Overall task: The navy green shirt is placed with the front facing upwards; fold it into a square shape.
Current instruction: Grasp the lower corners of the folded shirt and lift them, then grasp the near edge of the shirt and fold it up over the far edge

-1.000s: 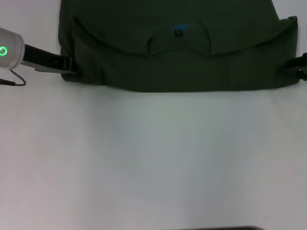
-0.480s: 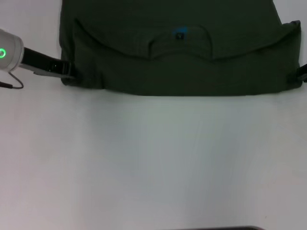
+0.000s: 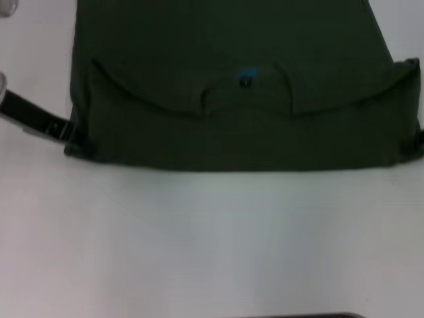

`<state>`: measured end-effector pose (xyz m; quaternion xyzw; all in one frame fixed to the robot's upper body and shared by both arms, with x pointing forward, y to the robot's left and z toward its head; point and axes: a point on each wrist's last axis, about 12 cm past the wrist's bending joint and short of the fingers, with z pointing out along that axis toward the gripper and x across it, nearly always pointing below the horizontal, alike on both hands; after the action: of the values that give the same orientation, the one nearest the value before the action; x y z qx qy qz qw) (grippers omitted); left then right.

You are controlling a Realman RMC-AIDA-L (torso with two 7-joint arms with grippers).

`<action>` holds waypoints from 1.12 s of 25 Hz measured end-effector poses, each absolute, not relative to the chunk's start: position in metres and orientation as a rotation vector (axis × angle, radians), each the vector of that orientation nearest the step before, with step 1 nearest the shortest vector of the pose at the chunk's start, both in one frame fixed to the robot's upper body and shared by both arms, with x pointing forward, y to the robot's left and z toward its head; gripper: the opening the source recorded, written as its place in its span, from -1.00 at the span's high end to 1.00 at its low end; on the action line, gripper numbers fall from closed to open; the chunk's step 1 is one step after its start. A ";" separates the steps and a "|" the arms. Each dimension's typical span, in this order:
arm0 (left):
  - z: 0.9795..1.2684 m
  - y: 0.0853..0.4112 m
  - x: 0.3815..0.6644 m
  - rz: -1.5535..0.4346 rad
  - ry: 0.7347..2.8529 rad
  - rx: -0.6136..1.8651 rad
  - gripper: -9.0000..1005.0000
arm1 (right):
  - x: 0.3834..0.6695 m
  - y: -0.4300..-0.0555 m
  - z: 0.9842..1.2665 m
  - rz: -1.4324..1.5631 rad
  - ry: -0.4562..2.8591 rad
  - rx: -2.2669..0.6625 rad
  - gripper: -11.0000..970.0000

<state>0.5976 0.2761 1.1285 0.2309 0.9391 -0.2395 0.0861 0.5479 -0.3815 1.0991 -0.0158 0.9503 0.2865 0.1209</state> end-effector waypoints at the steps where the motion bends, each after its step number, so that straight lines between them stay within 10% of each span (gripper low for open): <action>1: 1.128 0.277 0.594 -0.726 2.821 0.711 0.90 | 0.544 -0.380 1.098 0.830 2.805 -0.072 0.90; 28: 1.124 0.272 0.553 -0.698 3.039 1.146 0.90 | 0.516 -0.359 1.125 1.187 2.682 -0.523 0.89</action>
<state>0.5534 0.2720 1.1244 0.3436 0.9110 -0.2093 -0.0904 0.5161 -0.3587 1.1249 -0.1748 0.8974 0.3970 0.0810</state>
